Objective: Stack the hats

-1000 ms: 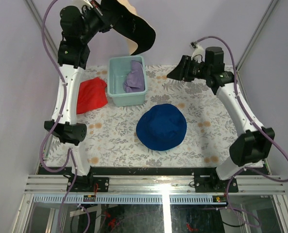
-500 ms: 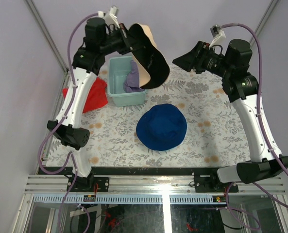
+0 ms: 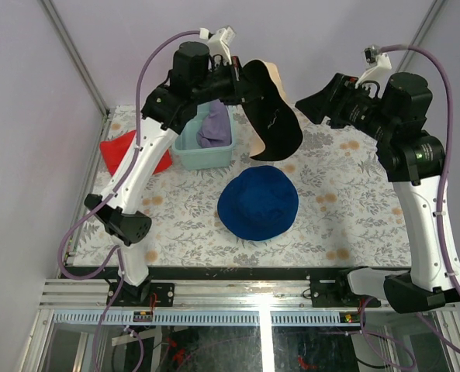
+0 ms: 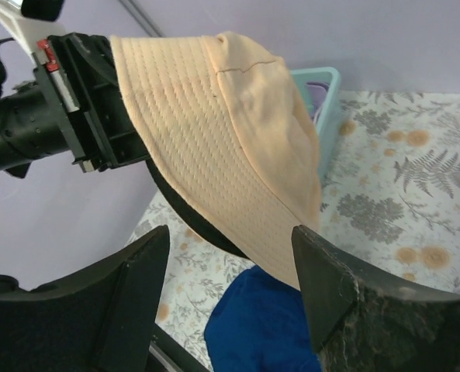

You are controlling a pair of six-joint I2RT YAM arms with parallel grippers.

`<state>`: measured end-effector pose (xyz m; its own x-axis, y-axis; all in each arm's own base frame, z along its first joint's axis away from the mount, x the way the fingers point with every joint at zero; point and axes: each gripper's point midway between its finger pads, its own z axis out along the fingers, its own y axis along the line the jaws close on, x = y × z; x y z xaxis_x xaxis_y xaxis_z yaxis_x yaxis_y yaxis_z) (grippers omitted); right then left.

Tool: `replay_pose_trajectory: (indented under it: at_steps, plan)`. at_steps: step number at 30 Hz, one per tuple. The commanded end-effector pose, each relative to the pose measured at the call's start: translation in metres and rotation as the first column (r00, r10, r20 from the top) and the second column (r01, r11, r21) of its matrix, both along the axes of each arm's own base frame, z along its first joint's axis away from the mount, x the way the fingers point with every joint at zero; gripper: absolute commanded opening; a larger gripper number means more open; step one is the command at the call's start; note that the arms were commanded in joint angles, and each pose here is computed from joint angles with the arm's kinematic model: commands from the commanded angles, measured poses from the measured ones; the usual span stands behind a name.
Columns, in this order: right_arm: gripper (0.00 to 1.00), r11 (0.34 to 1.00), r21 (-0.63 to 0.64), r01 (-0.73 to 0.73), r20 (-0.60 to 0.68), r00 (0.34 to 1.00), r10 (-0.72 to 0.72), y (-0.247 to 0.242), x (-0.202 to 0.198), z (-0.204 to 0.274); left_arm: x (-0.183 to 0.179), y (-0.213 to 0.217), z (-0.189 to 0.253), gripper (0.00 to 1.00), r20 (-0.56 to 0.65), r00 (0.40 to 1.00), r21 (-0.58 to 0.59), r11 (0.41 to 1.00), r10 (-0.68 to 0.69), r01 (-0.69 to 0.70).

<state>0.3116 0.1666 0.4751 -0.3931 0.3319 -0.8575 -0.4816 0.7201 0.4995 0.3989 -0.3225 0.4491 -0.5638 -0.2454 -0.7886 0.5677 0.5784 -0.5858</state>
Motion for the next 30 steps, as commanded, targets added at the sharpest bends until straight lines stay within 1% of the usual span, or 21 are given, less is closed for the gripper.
replay_pose_trajectory:
  at_steps: [1,5,8,10,15,17,21,26,30]
  plan:
    - [0.71,0.995,-0.068,0.078,0.0,0.997,-0.078,-0.015,0.003,-0.011,0.002,-0.013,-0.014,0.0,0.069,0.998,0.089,0.996,0.006,-0.012]
    - [0.71,0.997,-0.056,0.046,0.012,0.999,-0.045,-0.01,-0.001,-0.008,-0.003,-0.021,-0.047,0.0,0.063,0.998,0.19,0.982,0.007,-0.019]
    - [0.71,0.998,-0.062,-0.002,-0.005,1.0,0.002,-0.004,-0.007,-0.014,-0.004,-0.026,-0.061,0.0,0.059,0.998,0.227,0.974,0.013,-0.026]
    - [0.72,0.997,-0.074,-0.021,-0.024,1.0,0.019,-0.003,-0.01,-0.024,-0.002,-0.029,-0.061,0.0,0.069,0.998,0.227,0.973,0.014,-0.029]
    - [0.73,0.993,-0.105,-0.05,-0.027,0.999,0.047,0.0,-0.016,-0.037,0.007,-0.031,-0.052,0.0,0.093,0.995,0.218,0.975,0.032,-0.052]
    - [0.73,0.988,-0.143,-0.054,-0.036,0.998,0.05,0.001,-0.018,-0.045,0.009,-0.032,-0.05,0.0,0.097,0.995,0.218,0.974,0.035,-0.055]
    - [0.73,0.972,-0.234,0.013,-0.053,0.998,-0.027,-0.01,-0.013,-0.073,0.01,-0.035,-0.048,0.0,0.09,0.995,0.208,0.977,0.03,-0.048]
    - [0.73,0.945,-0.293,0.148,-0.03,0.986,-0.164,-0.032,0.005,-0.098,0.008,-0.034,-0.046,0.0,0.089,0.996,0.201,0.978,0.028,-0.045]
    - [0.73,0.92,-0.32,0.228,0.01,0.971,-0.237,-0.044,0.015,-0.104,0.006,-0.032,-0.042,0.0,0.097,0.995,0.2,0.979,0.031,-0.05]
